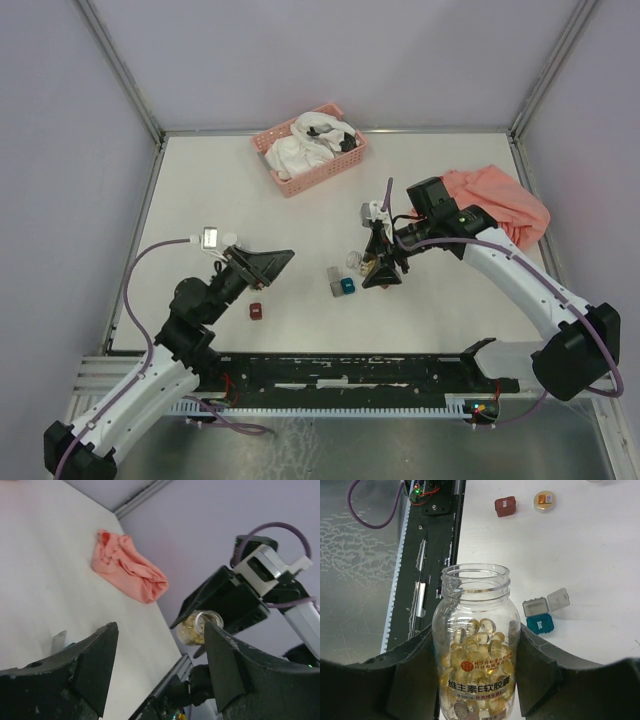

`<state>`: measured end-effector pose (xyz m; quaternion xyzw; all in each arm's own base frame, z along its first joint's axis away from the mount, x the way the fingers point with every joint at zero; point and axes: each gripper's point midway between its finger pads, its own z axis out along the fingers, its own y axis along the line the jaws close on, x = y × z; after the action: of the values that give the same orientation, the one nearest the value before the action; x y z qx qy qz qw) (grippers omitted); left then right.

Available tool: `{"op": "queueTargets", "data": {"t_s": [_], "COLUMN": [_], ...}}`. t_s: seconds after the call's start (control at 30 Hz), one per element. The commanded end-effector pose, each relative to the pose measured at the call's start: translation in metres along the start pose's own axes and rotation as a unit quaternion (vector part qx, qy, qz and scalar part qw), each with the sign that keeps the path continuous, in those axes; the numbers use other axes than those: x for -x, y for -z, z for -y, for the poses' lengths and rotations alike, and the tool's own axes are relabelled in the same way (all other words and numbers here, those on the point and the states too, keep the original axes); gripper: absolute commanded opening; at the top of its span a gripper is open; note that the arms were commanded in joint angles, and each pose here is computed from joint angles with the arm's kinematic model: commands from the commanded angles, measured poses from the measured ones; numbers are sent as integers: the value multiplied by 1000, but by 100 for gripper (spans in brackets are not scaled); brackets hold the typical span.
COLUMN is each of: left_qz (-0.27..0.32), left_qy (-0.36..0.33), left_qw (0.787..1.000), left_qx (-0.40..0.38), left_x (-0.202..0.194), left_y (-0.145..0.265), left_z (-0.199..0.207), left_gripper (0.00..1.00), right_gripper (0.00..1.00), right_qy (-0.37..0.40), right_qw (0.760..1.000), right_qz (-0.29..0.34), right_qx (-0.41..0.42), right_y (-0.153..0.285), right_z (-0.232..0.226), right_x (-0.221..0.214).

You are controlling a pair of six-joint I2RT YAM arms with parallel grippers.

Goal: Sort the pills into containers
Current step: Place the lid of the pill bottle at the center of the board, then pour the pill into the pill container.

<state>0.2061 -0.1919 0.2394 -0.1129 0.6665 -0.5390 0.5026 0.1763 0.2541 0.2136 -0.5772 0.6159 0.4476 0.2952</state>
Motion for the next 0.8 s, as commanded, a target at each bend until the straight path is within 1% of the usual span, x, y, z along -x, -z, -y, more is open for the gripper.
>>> {"op": "queueTargets", "data": {"t_s": [0.0,0.07,0.13,0.2,0.37,0.47,0.57,0.67,0.77], "left_qz": [-5,-9,-15,-2,-16,-17,-18,-17,-14], "left_qy": [20,29,37,40,34,27,7,-5,-2], "left_qw": [984,984,985,990,999,998,995,993,991], "left_qx": [-175,-175,-167,-135,-21,49,93,120,132], "left_x": [7,8,0,-6,-38,-53,-64,-72,-77], "left_y": [5,-3,-12,-23,-49,-60,-67,-73,-79], "left_z": [76,87,96,100,93,83,78,76,79], "left_gripper": [77,78,83,87,91,92,92,91,88], "right_gripper": [2,2,2,2,2,2,2,2,2], "right_qy": [36,37,36,37,38,38,38,39,39], "right_qw": [999,999,999,999,999,999,999,999,999], "right_qz": [28,28,26,26,26,26,26,25,25], "right_qx": [8,8,7,7,5,4,3,1,1], "right_y": [4,3,4,4,4,5,5,5,5], "right_z": [-6,-5,-5,-5,-4,-5,-4,-4,-4], "right_x": [14,14,13,13,13,13,14,13,14]}}
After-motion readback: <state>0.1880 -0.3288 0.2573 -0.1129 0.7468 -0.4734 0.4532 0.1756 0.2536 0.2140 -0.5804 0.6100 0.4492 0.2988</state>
